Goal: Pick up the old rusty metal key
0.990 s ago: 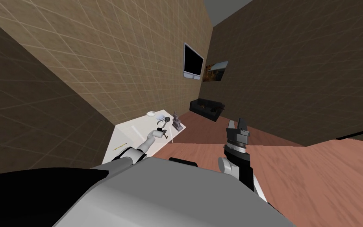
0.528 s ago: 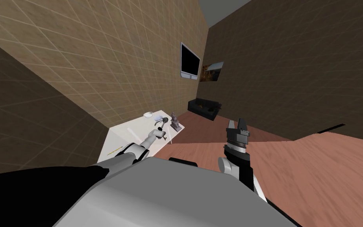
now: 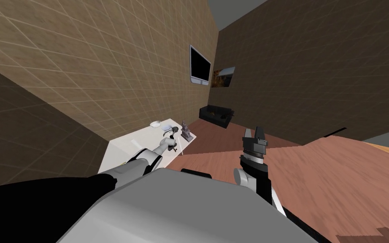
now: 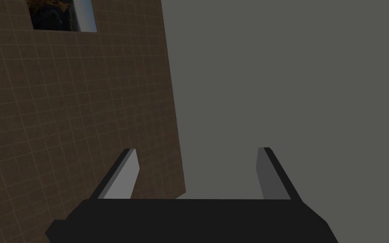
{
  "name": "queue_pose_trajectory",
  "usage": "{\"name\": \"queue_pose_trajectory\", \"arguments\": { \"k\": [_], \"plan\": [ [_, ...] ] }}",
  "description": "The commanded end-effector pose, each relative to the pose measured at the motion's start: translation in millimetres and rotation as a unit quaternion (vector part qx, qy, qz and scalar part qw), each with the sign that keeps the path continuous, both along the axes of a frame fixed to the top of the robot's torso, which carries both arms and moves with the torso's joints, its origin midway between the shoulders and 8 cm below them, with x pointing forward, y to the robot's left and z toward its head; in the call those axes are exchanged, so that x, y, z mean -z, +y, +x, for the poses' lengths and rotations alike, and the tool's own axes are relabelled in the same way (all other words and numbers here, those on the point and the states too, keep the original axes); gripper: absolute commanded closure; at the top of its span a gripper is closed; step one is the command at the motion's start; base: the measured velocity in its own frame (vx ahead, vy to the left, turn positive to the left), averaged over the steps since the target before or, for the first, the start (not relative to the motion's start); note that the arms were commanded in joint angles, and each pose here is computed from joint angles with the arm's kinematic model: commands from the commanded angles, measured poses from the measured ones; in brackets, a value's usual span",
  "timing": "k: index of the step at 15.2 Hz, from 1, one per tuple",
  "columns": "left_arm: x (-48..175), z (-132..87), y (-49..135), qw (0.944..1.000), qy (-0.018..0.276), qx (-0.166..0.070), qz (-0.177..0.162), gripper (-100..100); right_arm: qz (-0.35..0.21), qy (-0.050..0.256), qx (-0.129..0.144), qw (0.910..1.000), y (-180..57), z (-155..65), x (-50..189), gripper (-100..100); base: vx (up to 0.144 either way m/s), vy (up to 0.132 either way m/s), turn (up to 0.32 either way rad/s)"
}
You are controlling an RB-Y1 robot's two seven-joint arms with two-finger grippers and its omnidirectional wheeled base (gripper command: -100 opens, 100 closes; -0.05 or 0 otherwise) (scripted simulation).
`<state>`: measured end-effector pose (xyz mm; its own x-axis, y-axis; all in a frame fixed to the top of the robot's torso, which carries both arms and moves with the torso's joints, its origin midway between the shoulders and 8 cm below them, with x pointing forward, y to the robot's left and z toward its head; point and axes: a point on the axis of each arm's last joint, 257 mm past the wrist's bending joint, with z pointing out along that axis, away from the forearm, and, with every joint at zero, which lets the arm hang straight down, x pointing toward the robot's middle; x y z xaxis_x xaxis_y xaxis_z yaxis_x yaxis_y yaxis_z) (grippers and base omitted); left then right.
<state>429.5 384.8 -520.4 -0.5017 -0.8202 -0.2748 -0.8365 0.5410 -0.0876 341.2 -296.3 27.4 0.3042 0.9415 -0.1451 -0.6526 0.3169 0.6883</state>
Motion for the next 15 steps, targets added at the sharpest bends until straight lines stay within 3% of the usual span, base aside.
{"name": "queue_pose_trajectory", "arguments": {
  "k": [1, 10, 11, 15],
  "plan": [
    [-0.1, -7.7, 2.3, 0.9998, 0.022, -0.001, 0.002, -100, 0.000, 0.000, 0.000, 1.0000, 0.0, 0.0, 0.0, 0, 0.039, 0.025, -0.076],
    [17.6, -22.4, -2.0, 0.9998, 0.019, -0.007, 0.002, -100, 0.000, 0.000, 0.000, 1.0000, 0.0, 0.0, 0.0, 0, 0.035, 0.028, -0.029],
    [18.3, -22.6, -2.0, 0.9998, 0.018, -0.007, 0.002, 100, 0.000, 0.000, 0.000, 1.0000, 0.0, 0.0, 0.0, 0, 0.007, 0.008, -0.001],
    [18.0, -22.3, -1.6, 0.9998, 0.018, -0.007, 0.002, 100, 0.000, 0.000, 0.000, 1.0000, 0.0, 0.0, 0.0, 0, 0.000, 0.001, 0.003]
  ]
}}
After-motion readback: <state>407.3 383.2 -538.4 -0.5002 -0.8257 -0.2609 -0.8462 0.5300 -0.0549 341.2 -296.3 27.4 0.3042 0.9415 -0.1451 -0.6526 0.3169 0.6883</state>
